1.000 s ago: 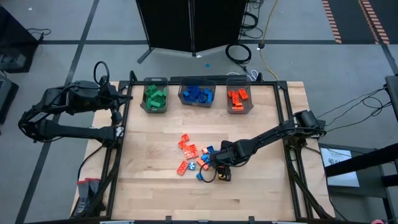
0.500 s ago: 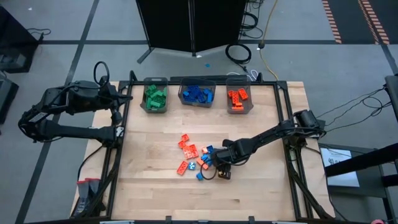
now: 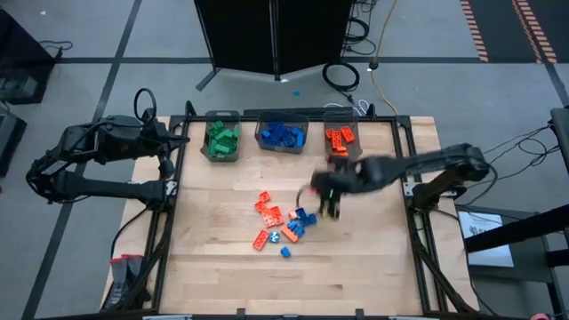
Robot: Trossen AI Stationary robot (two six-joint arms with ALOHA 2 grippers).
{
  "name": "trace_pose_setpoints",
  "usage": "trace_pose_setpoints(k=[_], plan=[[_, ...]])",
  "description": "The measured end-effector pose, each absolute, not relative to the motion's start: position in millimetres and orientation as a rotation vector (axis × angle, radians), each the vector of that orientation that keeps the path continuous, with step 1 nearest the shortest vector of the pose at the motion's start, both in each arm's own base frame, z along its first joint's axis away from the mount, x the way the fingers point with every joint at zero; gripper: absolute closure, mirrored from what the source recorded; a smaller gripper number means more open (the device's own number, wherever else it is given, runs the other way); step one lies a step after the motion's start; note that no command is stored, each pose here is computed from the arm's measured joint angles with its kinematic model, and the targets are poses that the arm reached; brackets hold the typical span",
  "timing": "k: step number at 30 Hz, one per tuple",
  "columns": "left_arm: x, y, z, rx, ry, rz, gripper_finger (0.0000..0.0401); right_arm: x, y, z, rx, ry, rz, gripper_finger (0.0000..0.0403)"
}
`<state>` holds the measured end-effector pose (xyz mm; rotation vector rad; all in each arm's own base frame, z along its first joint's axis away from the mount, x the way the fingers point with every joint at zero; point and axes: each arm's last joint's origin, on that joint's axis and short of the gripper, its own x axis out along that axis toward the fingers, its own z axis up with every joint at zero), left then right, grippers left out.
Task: Sort blocks
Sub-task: Put the orange game piece into the right black bin
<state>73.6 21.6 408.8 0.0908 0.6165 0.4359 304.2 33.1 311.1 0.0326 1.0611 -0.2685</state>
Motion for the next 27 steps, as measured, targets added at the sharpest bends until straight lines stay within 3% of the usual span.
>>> trace_pose_setpoints(k=[7, 14, 20, 27], plan=[[73.6, 21.5, 408.8, 0.083, 0.614, 0.438, 0.0401, 269.8, -70.5, 341.7, 0.161, 0.958, -0.674, 0.0284], [73.6, 21.5, 408.8, 0.044, 0.605, 0.450, 0.0401, 241.1, -157.6, 314.0, 0.325, 1.050, -0.955, 0.0284], [73.6, 21.5, 408.8, 0.039, 0.604, 0.451, 0.0401, 234.2, -192.4, 265.2, 0.469, 1.082, -0.940, 0.0284], [73.6, 21.5, 408.8, 0.039, 0.604, 0.451, 0.0401, 237.7, -187.4, 213.2, 0.548, 1.179, -0.871, 0.0284]])
